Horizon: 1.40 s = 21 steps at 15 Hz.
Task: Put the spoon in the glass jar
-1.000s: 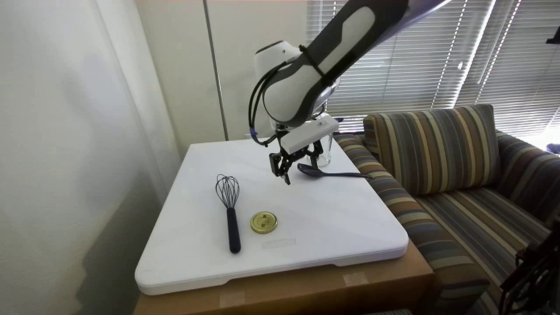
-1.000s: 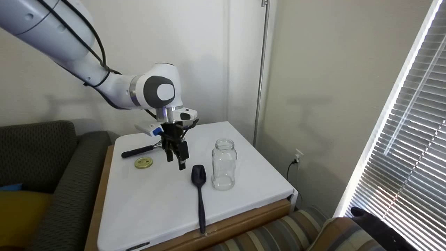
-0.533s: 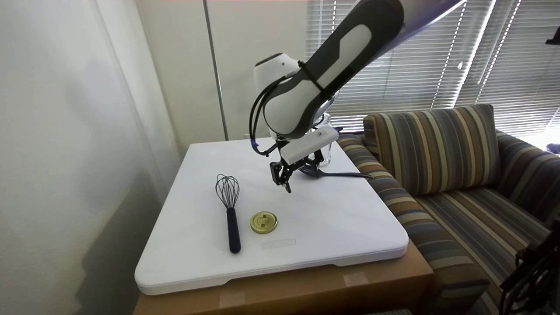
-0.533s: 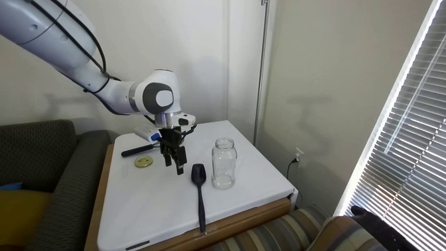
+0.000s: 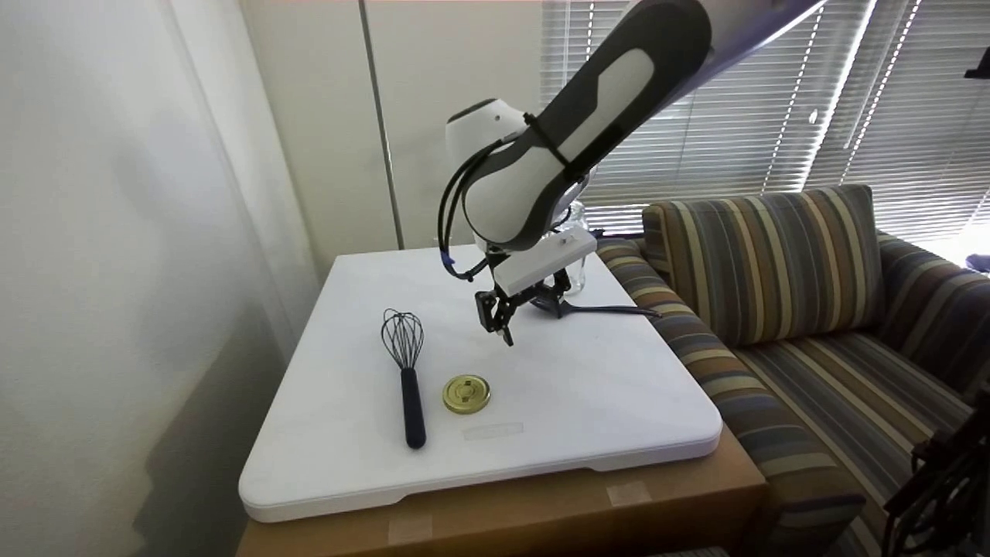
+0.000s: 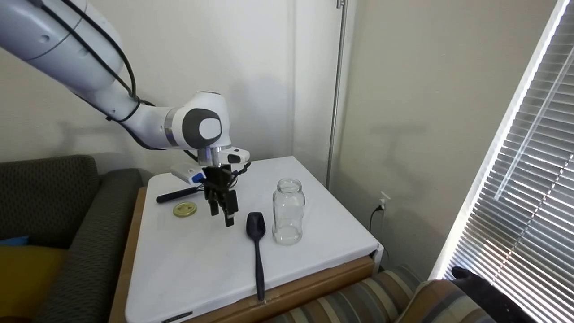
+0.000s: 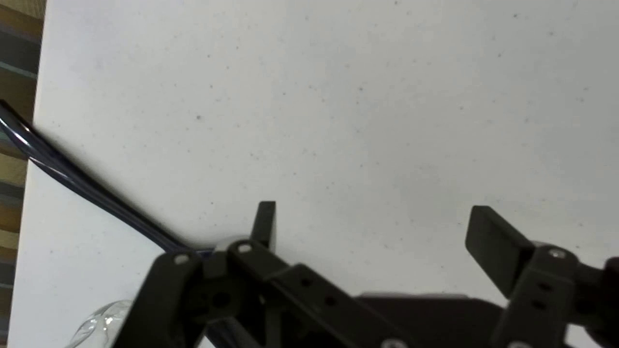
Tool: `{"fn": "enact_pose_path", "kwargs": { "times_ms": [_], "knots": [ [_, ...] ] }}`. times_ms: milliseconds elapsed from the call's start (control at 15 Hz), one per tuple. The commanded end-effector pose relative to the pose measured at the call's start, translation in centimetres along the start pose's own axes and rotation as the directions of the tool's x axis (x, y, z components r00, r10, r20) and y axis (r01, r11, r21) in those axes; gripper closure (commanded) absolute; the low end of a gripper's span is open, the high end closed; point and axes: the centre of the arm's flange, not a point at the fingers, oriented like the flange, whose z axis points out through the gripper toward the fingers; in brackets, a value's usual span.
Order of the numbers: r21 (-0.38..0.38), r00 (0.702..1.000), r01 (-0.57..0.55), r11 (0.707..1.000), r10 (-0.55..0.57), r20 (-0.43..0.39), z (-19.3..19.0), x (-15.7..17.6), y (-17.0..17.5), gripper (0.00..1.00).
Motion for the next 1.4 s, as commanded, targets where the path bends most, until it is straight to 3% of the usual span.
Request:
{"fn": "enact_pose_path", "kwargs": {
  "times_ms": [0,67,267,467,533,733,1333],
  "knots": [
    [0.009,1.0,-0.009,1.0,0.009,0.005,0.0,0.0,0.0,0.0],
    [0.002,0.989,0.149,0.989,-0.149,0.009,1.7,-7.3,0.4,0.0],
    [0.01,0.956,0.293,0.956,-0.293,0.014,3.6,-10.2,-1.2,0.0],
    [0.002,0.902,0.432,0.902,-0.431,-0.005,3.4,-13.2,-2.0,0.0],
    [0.005,0.94,0.341,0.94,-0.341,-0.032,1.8,-7.1,-3.6,0.0],
    [0.006,0.918,0.396,0.918,-0.395,-0.026,1.9,-9.4,-4.0,0.0],
    [0.006,0.914,0.404,0.915,-0.404,-0.024,1.9,-9.7,-4.0,0.0]
  ]
}}
